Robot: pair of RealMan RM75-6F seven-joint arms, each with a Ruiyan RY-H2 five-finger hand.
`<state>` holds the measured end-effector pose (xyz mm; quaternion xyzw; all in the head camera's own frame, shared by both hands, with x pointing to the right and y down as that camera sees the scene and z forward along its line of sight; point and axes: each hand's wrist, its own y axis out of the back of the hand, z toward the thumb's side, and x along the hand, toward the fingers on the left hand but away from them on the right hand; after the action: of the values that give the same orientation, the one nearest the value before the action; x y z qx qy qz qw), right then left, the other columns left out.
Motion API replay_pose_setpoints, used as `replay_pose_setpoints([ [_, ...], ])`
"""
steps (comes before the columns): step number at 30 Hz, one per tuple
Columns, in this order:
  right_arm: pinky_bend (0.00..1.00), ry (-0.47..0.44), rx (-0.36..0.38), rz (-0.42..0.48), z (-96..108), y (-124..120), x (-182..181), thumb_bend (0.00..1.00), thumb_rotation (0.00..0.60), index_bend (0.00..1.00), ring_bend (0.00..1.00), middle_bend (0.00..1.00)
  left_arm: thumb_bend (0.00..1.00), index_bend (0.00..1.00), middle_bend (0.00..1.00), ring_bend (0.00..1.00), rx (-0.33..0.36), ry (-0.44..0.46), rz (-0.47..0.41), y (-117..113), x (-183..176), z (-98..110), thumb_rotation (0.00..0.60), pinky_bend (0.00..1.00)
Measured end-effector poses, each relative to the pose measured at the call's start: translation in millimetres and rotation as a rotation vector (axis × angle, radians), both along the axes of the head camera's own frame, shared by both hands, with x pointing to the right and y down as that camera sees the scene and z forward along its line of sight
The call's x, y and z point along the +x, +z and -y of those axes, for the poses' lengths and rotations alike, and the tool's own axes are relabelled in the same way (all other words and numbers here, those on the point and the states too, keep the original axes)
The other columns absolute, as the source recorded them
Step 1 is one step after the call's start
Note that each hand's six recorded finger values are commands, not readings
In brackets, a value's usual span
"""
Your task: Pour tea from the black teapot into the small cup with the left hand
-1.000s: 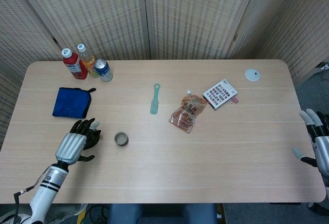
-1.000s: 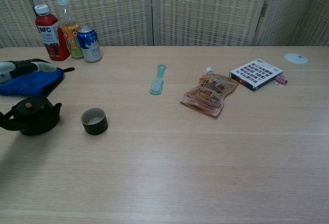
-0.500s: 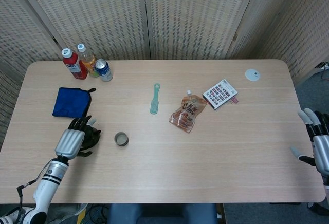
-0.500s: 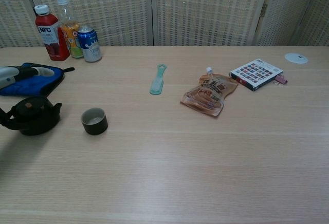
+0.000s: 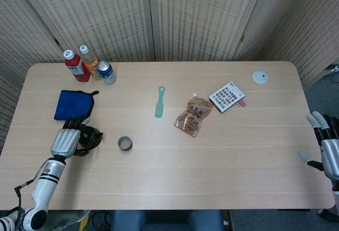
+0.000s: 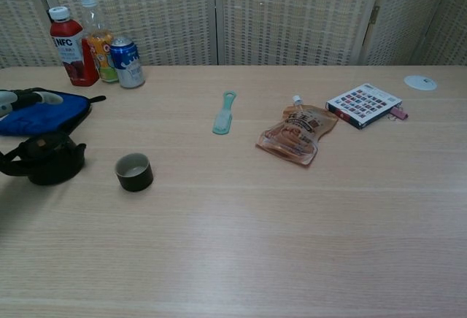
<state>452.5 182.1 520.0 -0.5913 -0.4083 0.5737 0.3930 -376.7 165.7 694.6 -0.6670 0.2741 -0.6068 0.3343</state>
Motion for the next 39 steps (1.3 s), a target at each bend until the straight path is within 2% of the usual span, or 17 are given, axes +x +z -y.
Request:
replay_pose_setpoints([
  [13, 0.06, -0.001, 0.001, -0.001, 0, -1, -2, 0.16, 0.6, 0.11, 0.0, 0.07, 0.09, 0.01, 0.0, 0.04, 0.011, -0.015, 0.069, 9, -20, 17, 0.6, 0.0],
  [21, 0.06, -0.005, 0.0, 0.0, -1, -1, -3, 0.16, 0.6, 0.11, 0.0, 0.07, 0.09, 0.02, 0.0, 0.06, 0.026, -0.017, 0.072, 2, -24, 13, 0.6, 0.0],
  [25, 0.06, -0.006, -0.001, 0.001, 0, 0, -3, 0.16, 0.6, 0.11, 0.0, 0.07, 0.09, 0.12, 0.01, 0.12, 0.055, -0.017, 0.064, -9, -23, 8, 0.6, 0.0],
  [32, 0.07, -0.015, -0.005, 0.006, 1, 2, -5, 0.16, 0.6, 0.11, 0.0, 0.07, 0.09, 0.29, 0.18, 0.26, 0.079, 0.005, 0.028, -25, -15, -12, 0.6, 0.0],
  [39, 0.07, -0.015, -0.006, 0.008, 1, 3, -5, 0.16, 0.6, 0.11, 0.0, 0.07, 0.09, 0.35, 0.24, 0.29, 0.077, 0.025, 0.02, -28, -8, -18, 0.6, 0.0],
])
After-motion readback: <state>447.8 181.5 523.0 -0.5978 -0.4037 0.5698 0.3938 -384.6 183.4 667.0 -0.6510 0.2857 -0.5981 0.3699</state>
